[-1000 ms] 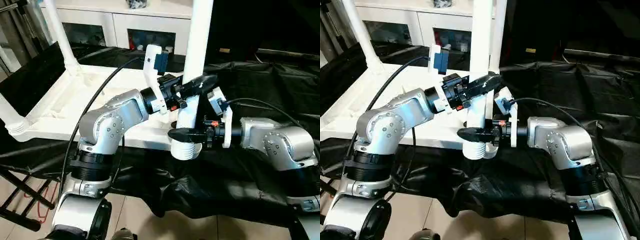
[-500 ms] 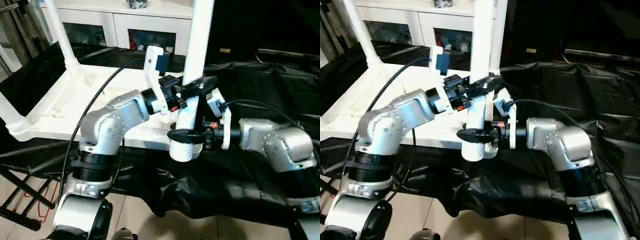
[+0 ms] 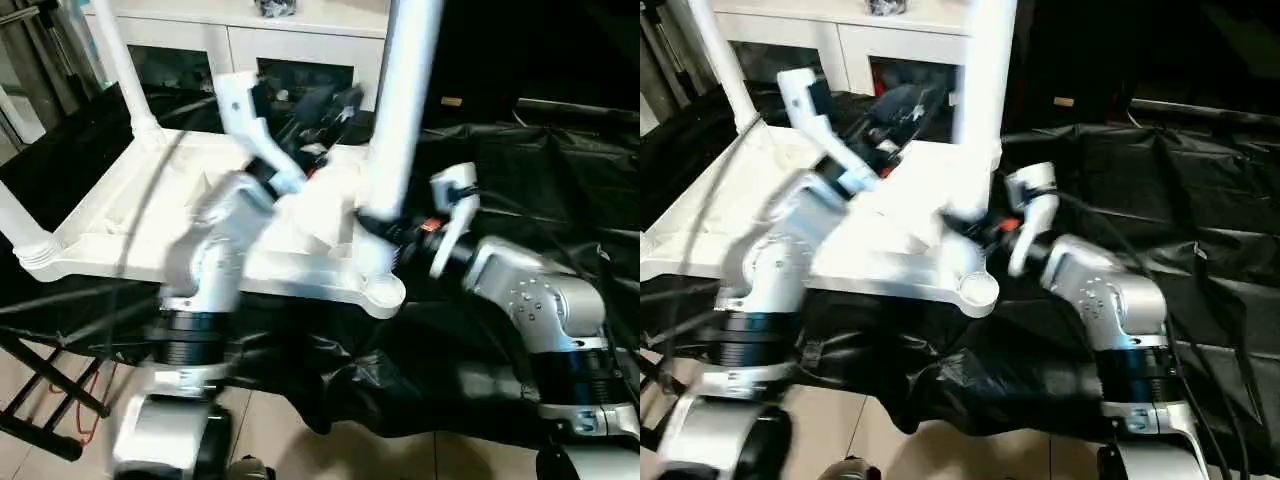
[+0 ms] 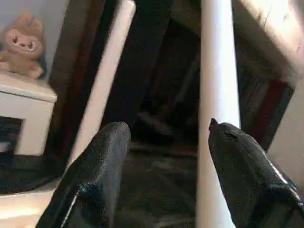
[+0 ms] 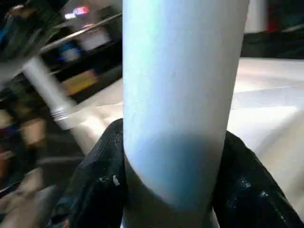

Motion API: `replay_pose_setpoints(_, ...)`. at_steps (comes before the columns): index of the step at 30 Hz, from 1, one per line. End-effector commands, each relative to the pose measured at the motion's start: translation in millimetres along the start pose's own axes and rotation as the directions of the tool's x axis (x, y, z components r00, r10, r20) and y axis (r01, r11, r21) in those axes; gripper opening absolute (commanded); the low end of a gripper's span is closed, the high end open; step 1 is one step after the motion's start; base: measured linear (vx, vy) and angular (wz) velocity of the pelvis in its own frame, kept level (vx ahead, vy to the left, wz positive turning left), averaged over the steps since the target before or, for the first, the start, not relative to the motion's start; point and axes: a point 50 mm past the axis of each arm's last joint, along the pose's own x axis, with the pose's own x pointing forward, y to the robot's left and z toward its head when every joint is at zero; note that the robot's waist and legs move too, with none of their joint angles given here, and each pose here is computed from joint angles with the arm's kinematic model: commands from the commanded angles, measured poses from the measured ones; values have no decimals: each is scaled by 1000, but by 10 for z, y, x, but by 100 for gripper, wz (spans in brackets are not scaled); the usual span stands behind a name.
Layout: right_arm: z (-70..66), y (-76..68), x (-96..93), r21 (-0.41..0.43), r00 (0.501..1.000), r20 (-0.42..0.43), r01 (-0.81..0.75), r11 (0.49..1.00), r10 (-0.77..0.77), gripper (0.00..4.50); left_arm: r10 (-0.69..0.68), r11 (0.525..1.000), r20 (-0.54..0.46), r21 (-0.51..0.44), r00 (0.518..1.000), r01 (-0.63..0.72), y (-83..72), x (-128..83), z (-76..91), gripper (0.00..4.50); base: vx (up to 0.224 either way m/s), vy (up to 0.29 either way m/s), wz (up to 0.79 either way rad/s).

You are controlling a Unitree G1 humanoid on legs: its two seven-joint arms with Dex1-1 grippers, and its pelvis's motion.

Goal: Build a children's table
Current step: Pick table leg

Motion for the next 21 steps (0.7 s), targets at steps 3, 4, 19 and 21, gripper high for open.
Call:
replay_pose_setpoints(3,26,-69,-98,-48,996,39,78,996,-76,191,-83,990,-196,98,977,104,-66,-7,-324,304,0,0,0)
replay_pose_setpoints(4,23,-64,-101,-51,996,41,77,996,-75,190,-81,990,-211,96,974,103,-61,-7,-348,304,0,0,0)
replay_pose_setpoints(19,-100,137,-21,-128,999,2,-35,991,35,190,-14,998,-170,64,985,25,-148,416,-312,304,0,0,0)
replay_pose_setpoints(21,-114,144,-18,-132,999,-3,-38,990,38,190,-77,994,-169,58,983,87,-250,432,-329,304,0,0,0)
